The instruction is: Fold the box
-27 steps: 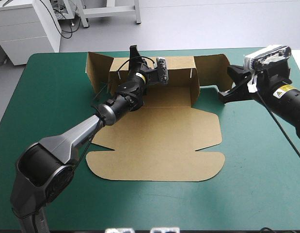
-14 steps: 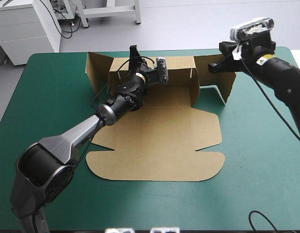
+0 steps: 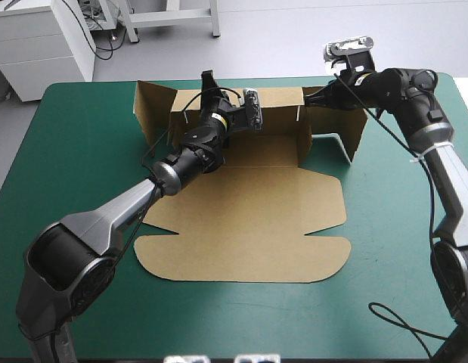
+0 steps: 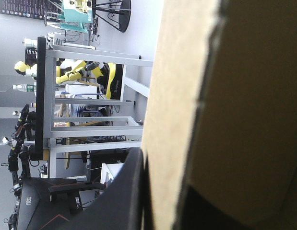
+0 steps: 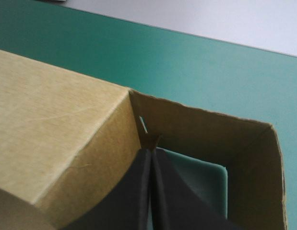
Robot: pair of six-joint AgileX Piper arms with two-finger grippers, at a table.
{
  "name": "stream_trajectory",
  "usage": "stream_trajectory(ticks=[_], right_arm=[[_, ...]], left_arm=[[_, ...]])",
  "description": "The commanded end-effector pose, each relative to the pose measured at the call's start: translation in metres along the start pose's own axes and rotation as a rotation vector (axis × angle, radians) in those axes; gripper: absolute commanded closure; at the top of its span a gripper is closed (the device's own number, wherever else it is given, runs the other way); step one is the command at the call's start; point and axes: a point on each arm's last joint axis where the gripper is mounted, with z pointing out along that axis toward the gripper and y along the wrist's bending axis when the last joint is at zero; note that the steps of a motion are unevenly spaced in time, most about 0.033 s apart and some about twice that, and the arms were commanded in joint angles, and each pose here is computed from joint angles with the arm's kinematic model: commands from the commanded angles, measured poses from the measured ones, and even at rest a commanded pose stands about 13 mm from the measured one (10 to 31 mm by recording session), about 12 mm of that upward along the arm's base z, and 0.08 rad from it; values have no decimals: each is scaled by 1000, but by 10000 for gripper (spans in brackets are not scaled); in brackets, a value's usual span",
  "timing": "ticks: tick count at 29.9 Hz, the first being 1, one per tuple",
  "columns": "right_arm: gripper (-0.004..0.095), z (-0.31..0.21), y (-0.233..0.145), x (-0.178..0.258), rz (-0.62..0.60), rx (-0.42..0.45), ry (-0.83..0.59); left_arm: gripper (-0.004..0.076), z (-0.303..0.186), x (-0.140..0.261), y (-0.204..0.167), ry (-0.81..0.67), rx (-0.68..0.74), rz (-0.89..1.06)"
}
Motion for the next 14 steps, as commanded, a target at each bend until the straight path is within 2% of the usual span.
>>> stream_trajectory(ticks=[1, 9, 14], right_arm=[[922, -12, -3, -13, 10, 25, -58], [922, 10, -5, 0, 23, 11, 40], [922, 18, -5, 13, 29, -10, 167]], left_arm=[[708, -19, -1, 28, -21, -63, -72], [708, -19, -1, 28, -21, -63, -72], [708, -19, -1, 28, -21, -64, -70]])
